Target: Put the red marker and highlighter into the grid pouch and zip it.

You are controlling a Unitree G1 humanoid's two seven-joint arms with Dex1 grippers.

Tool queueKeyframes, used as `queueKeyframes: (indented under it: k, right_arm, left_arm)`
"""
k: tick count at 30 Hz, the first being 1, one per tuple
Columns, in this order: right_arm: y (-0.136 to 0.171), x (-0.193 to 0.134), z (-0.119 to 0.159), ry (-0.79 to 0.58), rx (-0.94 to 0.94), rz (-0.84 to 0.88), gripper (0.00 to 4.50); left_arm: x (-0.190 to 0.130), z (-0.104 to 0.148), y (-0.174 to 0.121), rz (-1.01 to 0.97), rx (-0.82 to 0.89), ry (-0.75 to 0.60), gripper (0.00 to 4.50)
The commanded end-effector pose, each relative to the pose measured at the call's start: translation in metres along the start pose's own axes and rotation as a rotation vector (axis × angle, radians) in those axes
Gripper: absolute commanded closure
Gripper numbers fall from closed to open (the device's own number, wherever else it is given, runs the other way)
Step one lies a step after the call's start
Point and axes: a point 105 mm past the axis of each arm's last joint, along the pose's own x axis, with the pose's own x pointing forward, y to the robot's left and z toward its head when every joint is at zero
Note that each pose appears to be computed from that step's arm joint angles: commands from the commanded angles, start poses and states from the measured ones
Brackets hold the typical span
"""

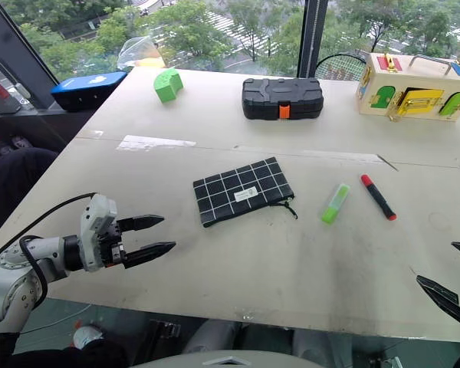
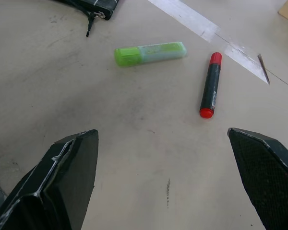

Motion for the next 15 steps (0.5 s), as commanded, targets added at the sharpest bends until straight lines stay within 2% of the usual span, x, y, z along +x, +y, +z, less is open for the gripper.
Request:
queueKeyframes:
  k: [1,4,6,10,13,15]
  right_arm:
    - [0.006,0.011,0.011,-0.080,-0.011,-0.005,0.12]
    - [0.022,0.034,0.033,-0.231,0.002,0.015,0.12]
    - [0.029,0.042,0.044,-0.288,0.013,0.033,0.12]
    - [0.059,0.054,0.058,-0.326,0.024,0.182,0.12]
    - [0.070,0.059,0.060,-0.319,0.013,0.224,0.12]
    - [0.072,0.061,0.060,-0.316,0.009,0.227,0.12]
  left_arm:
    - [0.008,0.014,0.007,0.042,0.006,-0.067,0.00]
    - [0.025,0.036,0.024,0.150,-0.036,-0.191,0.00]
    - [0.028,0.041,0.032,0.192,-0.031,-0.183,0.00]
    - [0.032,0.035,0.041,0.177,0.554,0.028,0.00]
    - [0.038,0.023,0.042,0.128,0.828,0.090,0.00]
    - [0.041,0.020,0.041,0.111,0.931,0.080,0.00]
